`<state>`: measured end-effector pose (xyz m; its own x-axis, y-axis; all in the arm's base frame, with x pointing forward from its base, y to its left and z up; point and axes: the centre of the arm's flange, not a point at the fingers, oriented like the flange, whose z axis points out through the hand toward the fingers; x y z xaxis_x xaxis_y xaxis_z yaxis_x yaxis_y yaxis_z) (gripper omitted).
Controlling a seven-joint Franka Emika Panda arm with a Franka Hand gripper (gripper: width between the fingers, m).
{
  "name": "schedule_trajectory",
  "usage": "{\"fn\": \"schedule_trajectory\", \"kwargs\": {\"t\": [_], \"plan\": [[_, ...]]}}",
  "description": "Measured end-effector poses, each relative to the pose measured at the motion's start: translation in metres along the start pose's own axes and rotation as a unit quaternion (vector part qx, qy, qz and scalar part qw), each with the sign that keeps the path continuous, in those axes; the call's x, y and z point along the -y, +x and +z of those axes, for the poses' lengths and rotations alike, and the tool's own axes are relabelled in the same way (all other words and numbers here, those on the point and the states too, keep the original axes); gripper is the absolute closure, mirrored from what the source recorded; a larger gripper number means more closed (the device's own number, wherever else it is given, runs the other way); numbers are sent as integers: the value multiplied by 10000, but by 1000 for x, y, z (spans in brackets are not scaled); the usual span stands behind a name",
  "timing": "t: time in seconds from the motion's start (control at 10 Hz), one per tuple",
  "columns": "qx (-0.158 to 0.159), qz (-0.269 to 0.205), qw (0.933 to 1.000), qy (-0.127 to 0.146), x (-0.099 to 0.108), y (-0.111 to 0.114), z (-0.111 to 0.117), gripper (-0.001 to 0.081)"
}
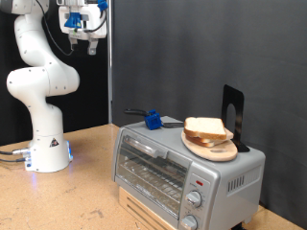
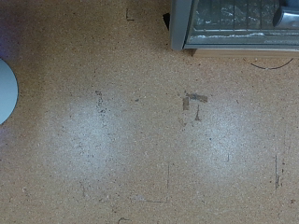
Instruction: Make a piece of toast with the oven
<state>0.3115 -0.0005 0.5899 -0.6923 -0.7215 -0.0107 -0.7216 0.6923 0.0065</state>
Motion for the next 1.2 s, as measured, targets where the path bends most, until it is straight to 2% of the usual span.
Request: {"fn": "schedule_trajectory", "kwargs": {"t": [0.1, 0.2, 0.3, 0.5, 0.6, 0.7, 0.8, 0.9, 1.0, 1.1, 1.2], "plan": [[-84, -509, 9986, 147, 1, 0, -1, -2], [-211, -1110, 9931, 298, 0, 2, 1, -2], [-270, -1686, 9842, 474, 1, 3, 5, -2], [-426, -2685, 9591, 790, 9, 3, 21, -2], [-362, -2568, 9628, 766, 9, 3, 21, -2], [-157, -2914, 9534, 762, 7, 0, 19, -2], [46, -3457, 9358, 686, 6, -3, 19, -2], [202, -4046, 9119, 657, 7, -7, 20, -2], [341, -4587, 8848, 746, 12, -15, 24, -2], [410, -5024, 8604, 753, 20, -26, 33, -2], [406, -4826, 8717, 747, 20, -24, 32, -2]]}}
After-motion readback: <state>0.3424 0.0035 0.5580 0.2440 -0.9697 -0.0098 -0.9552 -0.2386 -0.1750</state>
